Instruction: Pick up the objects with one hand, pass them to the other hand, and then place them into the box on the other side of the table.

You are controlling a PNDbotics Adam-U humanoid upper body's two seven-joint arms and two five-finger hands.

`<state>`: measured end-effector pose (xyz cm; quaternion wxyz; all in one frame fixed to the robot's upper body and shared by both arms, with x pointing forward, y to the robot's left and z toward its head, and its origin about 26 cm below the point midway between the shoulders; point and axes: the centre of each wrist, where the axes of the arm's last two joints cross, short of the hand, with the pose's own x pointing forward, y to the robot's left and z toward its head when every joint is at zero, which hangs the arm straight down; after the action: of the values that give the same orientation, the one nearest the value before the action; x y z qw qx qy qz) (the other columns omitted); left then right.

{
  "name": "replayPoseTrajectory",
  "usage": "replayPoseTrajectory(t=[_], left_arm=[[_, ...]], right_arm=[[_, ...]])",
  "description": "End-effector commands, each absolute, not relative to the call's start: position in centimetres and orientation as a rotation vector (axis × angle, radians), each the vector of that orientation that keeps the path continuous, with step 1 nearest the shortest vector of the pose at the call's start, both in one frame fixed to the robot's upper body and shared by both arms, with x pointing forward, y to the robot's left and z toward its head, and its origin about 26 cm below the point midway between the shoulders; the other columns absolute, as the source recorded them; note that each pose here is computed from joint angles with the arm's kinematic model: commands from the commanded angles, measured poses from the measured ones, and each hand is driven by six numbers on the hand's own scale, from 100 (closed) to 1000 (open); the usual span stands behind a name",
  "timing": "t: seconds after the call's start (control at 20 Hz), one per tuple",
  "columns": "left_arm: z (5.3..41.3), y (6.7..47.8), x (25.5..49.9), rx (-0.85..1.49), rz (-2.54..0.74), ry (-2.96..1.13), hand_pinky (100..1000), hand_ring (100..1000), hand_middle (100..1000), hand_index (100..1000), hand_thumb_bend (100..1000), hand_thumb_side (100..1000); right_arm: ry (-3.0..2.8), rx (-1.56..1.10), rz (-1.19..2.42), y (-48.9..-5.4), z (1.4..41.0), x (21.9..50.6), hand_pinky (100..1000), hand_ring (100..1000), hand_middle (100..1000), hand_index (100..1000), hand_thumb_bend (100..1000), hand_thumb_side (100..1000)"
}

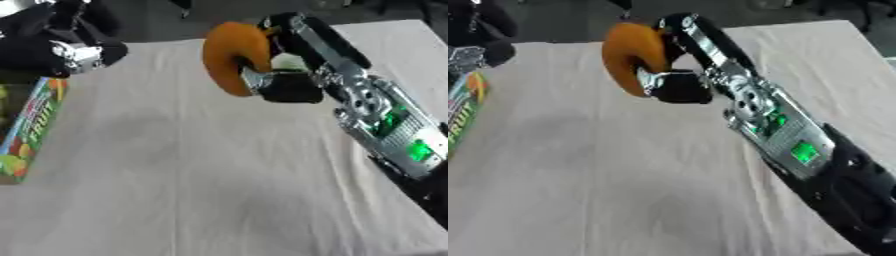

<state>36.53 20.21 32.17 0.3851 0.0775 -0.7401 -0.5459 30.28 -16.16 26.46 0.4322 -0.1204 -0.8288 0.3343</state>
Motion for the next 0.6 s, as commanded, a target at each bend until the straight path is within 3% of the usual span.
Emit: replayPoseTrajectory(t=[0.05,0.6], left_arm=[[33.2,20.2,36.1,0.21,-1.427,-1.911,669,749,647,722,448,462],[33.8,19.1,35.7,0.127,-1.606,-1.913,699,775,680,742,551,434]], right_arm=[[-2.119,-0.268,0.84,-15.8,27.4,29.8,646,427,327,552,100,100],[-2.15,-0.179,0.889,-14.4,27.5,29.5,649,426,328,551,100,100]])
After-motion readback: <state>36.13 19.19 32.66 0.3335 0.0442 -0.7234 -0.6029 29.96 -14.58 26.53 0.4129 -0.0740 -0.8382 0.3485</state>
